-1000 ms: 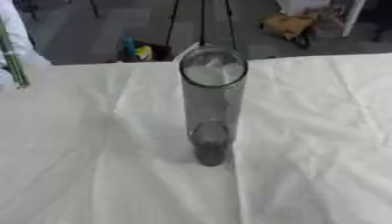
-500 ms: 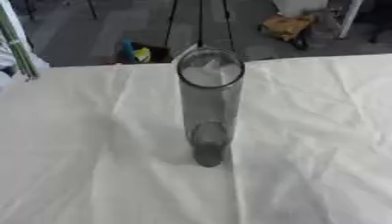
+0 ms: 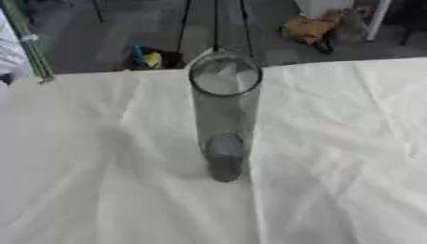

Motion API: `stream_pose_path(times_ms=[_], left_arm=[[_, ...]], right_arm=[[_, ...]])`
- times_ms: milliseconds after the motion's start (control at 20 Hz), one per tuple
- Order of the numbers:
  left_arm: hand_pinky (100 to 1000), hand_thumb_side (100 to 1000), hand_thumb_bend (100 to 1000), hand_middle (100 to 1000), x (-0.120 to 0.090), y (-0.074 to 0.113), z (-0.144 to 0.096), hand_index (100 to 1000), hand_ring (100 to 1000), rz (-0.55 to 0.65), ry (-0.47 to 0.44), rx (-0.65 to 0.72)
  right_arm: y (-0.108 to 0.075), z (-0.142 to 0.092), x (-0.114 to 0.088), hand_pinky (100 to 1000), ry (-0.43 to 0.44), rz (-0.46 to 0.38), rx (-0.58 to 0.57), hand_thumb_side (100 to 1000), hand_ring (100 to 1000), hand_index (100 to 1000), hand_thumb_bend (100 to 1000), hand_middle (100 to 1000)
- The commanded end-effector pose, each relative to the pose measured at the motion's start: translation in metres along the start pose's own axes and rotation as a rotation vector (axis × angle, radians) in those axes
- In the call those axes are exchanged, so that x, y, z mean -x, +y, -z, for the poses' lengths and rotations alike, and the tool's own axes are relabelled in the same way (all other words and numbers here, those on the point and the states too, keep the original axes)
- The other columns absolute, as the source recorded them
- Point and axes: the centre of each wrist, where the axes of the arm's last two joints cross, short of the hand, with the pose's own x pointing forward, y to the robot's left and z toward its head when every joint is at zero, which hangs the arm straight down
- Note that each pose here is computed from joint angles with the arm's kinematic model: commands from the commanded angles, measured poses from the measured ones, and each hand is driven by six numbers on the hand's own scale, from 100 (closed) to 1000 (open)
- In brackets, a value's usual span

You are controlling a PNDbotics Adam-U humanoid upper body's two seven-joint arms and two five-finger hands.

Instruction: Arrange flowers into the vase.

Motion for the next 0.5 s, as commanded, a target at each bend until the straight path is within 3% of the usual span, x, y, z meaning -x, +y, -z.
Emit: stream_pose_path(times_ms=[50,500], left_arm=[[100,621,100,100,-0.006,-0.008,0.005,100,100,0.0,-0.051,0.024],[100,590,100,100,-0.004,-0.021,0.006,100,100,0.008,-0.16,0.083]], right_arm=[[-0.004,0.009,-0.006,952,-0.034,-0.005,-0.026,1000,989,912,100,557],[-0.003,0.013,-0.006,955,-0.041,0.009,-0.038,1000,992,912,100,555]])
